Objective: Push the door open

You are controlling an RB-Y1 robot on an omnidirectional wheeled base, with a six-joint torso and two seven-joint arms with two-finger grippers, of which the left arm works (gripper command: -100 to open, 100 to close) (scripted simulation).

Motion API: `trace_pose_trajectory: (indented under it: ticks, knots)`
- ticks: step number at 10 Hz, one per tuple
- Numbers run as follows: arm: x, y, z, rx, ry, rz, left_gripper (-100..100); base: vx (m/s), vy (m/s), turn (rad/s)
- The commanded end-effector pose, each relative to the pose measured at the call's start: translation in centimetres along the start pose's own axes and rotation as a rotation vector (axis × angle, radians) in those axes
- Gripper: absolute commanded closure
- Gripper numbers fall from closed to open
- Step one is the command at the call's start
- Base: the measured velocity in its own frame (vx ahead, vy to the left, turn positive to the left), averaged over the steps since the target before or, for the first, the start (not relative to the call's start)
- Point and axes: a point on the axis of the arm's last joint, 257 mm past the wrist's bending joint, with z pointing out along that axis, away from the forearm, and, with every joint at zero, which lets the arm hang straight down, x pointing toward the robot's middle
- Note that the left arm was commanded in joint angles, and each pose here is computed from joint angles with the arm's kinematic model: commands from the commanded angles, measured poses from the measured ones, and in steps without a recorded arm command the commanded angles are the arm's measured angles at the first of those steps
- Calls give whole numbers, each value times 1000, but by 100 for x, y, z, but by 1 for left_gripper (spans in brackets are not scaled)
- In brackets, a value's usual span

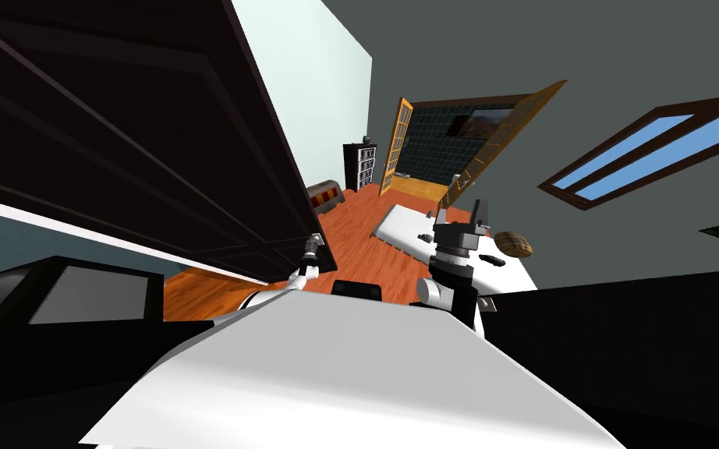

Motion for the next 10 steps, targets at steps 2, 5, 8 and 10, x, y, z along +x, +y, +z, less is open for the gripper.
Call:
trace_pose_trajectory:
  ticks: [2,5,8,10]
  knots:
    - [-157,-49,28,11,-37,2,100,197,-71,61]
    - [-254,-53,27,11,-59,1,100,144,-38,32]
    - [-433,-31,-6,5,-95,5,100,132,-20,45]
    - [-480,-32,-11,5,-106,5,100,204,-3,41]
